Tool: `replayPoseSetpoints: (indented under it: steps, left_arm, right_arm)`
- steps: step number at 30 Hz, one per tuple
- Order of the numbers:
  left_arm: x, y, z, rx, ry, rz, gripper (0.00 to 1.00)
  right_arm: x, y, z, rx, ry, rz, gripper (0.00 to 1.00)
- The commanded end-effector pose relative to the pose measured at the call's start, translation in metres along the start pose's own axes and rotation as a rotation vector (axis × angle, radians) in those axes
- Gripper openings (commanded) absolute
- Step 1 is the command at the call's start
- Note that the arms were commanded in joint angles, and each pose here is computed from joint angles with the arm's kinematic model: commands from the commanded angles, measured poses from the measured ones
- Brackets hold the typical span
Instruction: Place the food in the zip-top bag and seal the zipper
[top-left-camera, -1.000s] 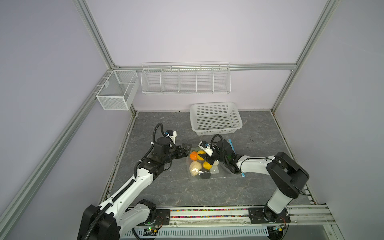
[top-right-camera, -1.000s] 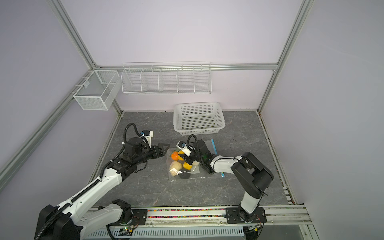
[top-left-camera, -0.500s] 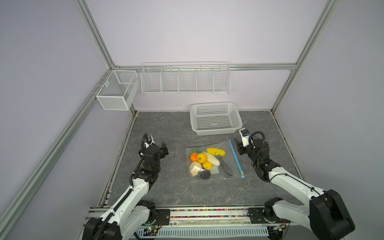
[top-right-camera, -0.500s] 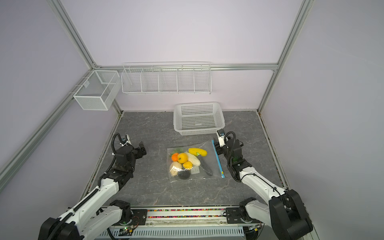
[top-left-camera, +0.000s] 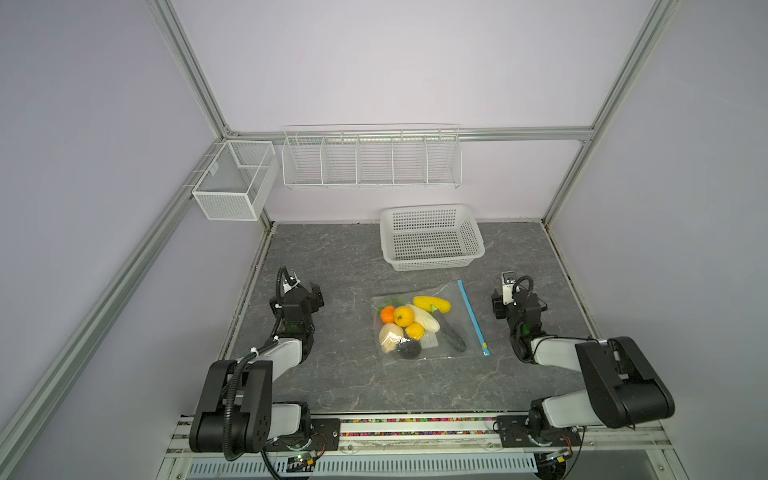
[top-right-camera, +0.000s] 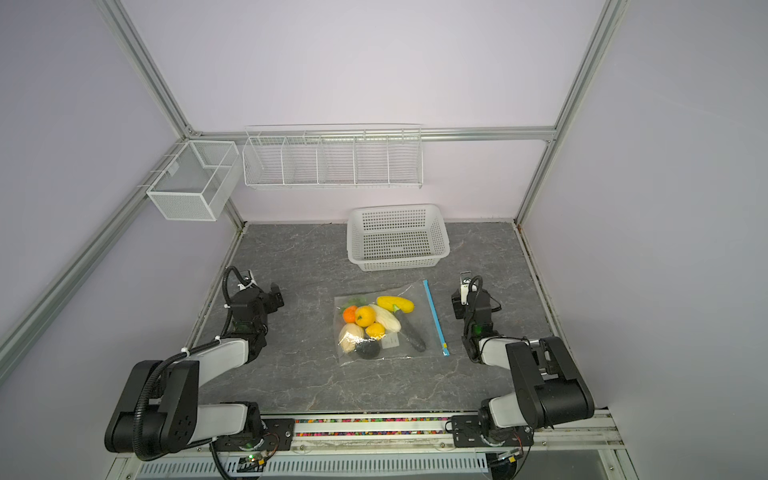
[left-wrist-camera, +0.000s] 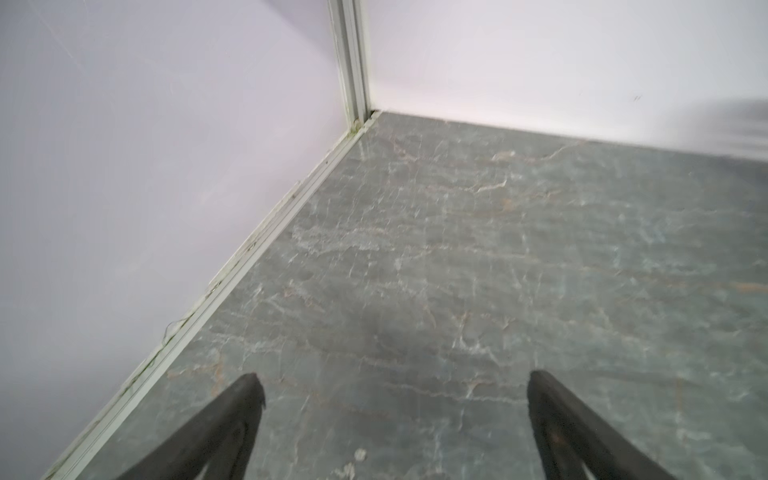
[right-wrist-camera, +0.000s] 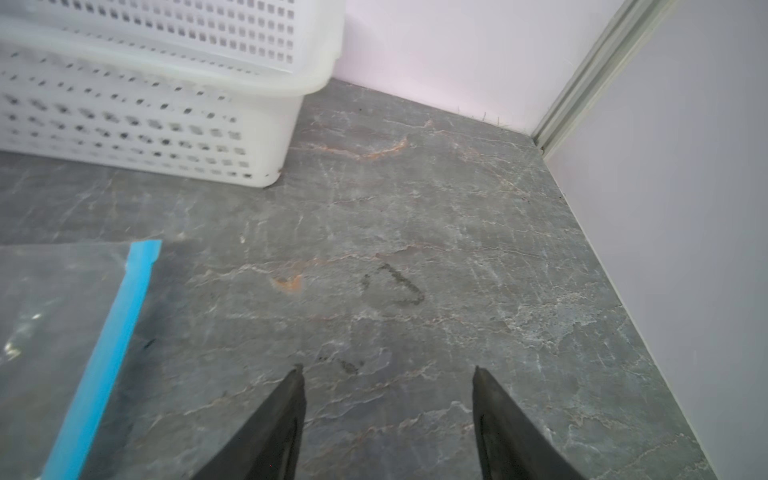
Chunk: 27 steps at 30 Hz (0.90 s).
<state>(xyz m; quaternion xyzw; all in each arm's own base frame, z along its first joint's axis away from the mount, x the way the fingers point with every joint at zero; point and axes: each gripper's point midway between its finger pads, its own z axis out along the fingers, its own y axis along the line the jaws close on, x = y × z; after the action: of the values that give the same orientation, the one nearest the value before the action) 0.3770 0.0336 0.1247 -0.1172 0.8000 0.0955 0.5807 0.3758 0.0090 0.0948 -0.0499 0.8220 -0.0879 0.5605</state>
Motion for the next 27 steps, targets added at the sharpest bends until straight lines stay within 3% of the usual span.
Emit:
replayPoseSetpoints:
  steps: [1,4,6,7,9,27]
  left_arm:
    - [0.0,-0.004,0.012,0.04,-0.069,-0.044,0.93]
    - [0.001,-0.014,0.021,0.08,-0.066,-0.008,0.97]
    - [0.0,-0.013,0.021,0.076,-0.078,-0.012,1.0]
    - [0.001,-0.014,0.021,0.078,-0.073,-0.012,1.0]
    - [0.0,-0.013,0.022,0.076,-0.075,-0.011,1.0]
    - [0.001,-0.014,0.023,0.073,-0.066,-0.012,0.99]
  right_arm:
    - [-0.013,-0.004,0.005,-0.063,-0.076,0.098,0.66]
    - [-0.009,-0.011,0.015,-0.031,-0.091,0.126,0.72]
    - [-0.002,-0.013,0.021,-0.047,-0.003,0.15,0.81]
    - [-0.002,-0.013,0.022,-0.053,-0.014,0.152,0.94]
    - [-0.003,-0.013,0.023,-0.057,-0.008,0.154,0.89]
    - [-0.003,-0.007,0.023,-0.097,0.001,0.142,0.89]
